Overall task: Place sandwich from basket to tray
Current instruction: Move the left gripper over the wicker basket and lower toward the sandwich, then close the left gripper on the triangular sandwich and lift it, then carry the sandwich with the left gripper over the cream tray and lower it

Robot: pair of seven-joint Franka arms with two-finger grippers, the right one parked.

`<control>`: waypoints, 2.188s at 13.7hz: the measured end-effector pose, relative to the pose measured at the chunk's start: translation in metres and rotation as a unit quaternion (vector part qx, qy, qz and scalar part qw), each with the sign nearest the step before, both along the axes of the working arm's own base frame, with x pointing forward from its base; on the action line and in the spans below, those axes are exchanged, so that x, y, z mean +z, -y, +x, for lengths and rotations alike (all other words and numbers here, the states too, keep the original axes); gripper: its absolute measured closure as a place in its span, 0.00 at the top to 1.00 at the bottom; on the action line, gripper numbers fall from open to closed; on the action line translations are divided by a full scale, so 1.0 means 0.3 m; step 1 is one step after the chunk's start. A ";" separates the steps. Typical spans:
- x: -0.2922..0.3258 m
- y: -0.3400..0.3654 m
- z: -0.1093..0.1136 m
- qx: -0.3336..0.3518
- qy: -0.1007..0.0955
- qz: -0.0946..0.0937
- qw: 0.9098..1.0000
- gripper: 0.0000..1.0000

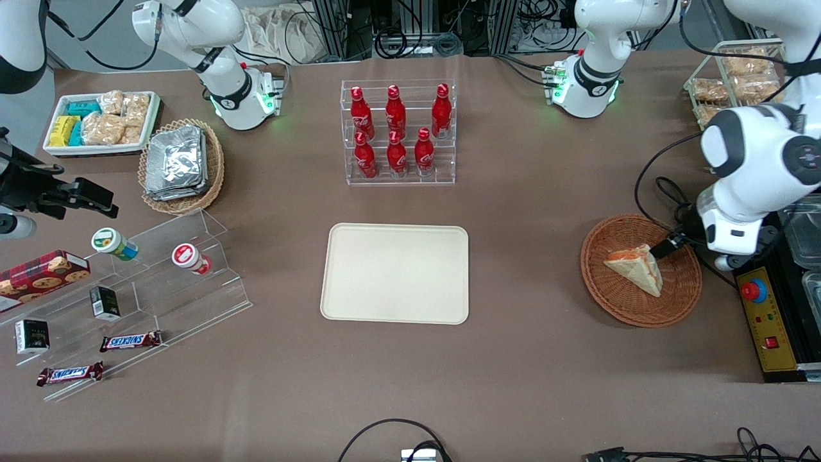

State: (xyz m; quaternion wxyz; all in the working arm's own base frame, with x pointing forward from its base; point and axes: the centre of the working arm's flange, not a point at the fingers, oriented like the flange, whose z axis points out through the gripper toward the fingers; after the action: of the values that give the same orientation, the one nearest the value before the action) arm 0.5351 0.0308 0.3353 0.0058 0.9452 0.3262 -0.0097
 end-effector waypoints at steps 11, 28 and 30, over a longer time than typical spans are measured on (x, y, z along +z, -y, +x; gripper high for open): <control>-0.191 0.014 0.018 0.066 -0.008 0.003 0.998 1.00; 0.096 0.436 0.183 -0.025 -0.053 0.007 0.998 0.19; 0.209 0.651 0.181 -0.079 -0.048 0.008 0.996 0.19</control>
State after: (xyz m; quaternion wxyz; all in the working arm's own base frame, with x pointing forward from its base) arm 0.5894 -0.1646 0.3982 -0.0184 0.9666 0.2500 -0.0529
